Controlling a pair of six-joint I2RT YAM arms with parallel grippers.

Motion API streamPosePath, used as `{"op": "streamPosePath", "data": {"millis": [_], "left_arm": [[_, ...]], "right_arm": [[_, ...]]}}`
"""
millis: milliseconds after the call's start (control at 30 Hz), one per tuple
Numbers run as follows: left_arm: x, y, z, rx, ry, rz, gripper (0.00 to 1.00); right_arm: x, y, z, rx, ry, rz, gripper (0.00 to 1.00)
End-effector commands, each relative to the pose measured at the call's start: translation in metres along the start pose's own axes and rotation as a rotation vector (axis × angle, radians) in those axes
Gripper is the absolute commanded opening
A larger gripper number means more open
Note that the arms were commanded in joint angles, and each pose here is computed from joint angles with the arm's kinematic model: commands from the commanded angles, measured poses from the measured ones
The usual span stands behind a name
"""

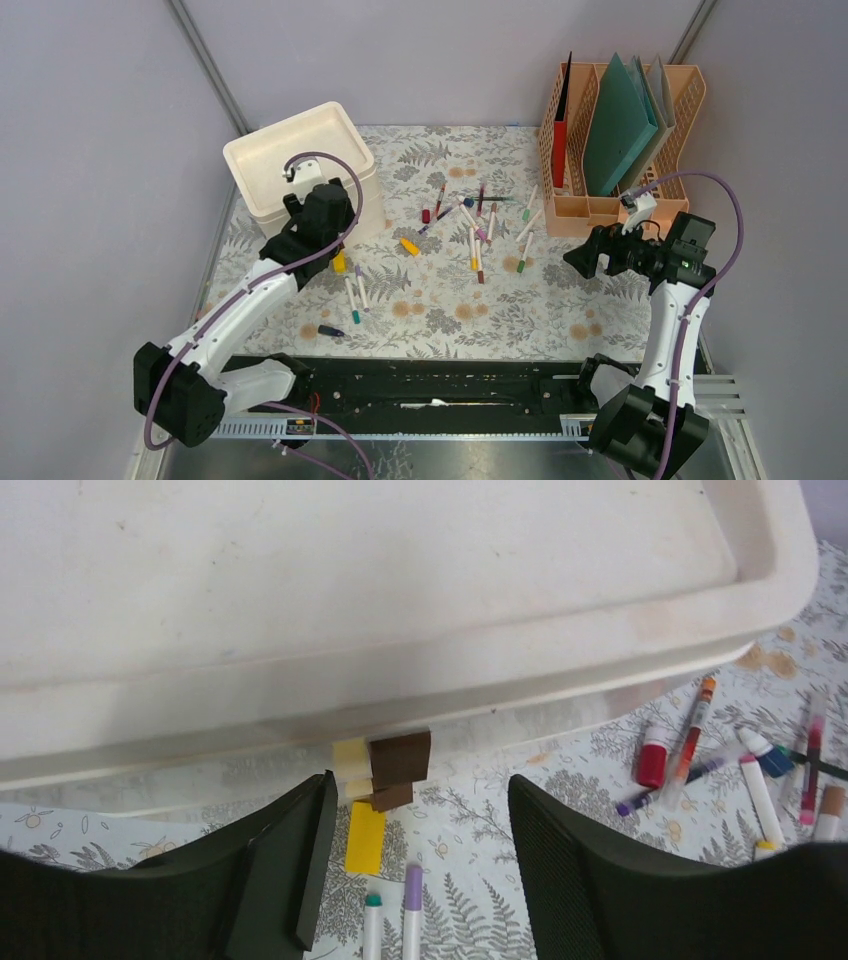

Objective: Organize the desk
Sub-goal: Place the folder in the storage box, then open the drawer in the storage box.

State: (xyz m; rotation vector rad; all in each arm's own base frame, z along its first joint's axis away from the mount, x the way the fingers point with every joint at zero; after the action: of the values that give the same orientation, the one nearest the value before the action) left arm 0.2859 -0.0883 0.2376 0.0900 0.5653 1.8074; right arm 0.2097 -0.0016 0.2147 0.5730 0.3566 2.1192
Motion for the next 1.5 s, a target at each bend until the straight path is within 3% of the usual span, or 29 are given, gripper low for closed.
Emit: {"op": "streamPosePath", "data": {"millis": [0, 367, 933, 1167, 1467], "left_arm": [[-0.005, -0.007, 0.027, -0.121, 0.062, 0.054, 0.65], [-0.003, -0.028, 0.026, -0.154, 0.066, 0.204, 0.51], [-0.005, -0.026, 0.025, -0.143, 0.069, 0.171, 0.01], [-0.011, -0.002, 0.022, -0.136, 0.114, 0.103, 0.0], [-0.042, 0.047, -0.012, -0.105, 0.133, -0.02, 0.0]], "right_arm": [[0.0, 0.0, 0.002, -0.013, 0.023, -0.011, 1.0], [0.002, 0.001, 0.003, -0.02, 0.035, -0.014, 1.0], [0.003, 0.002, 0.003, -0.022, 0.034, -0.013, 1.0], [0.004, 0.002, 0.003, -0.024, 0.036, -0.011, 1.0], [0.004, 0.002, 0.004, -0.026, 0.038, -0.01, 1.0]]}}
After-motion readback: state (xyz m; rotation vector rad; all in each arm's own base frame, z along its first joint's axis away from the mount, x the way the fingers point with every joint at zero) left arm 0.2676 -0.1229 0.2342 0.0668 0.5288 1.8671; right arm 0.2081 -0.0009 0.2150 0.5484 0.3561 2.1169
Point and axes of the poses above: each gripper's point midway between its finger pads, its own y axis back along the fingers, its own x axis along the line the jaws close on, z = x × y, the point moved 5 cm from there along y, back along the fingers, and after that the axes turned 4 degrees about y, right-handed, at the moved point
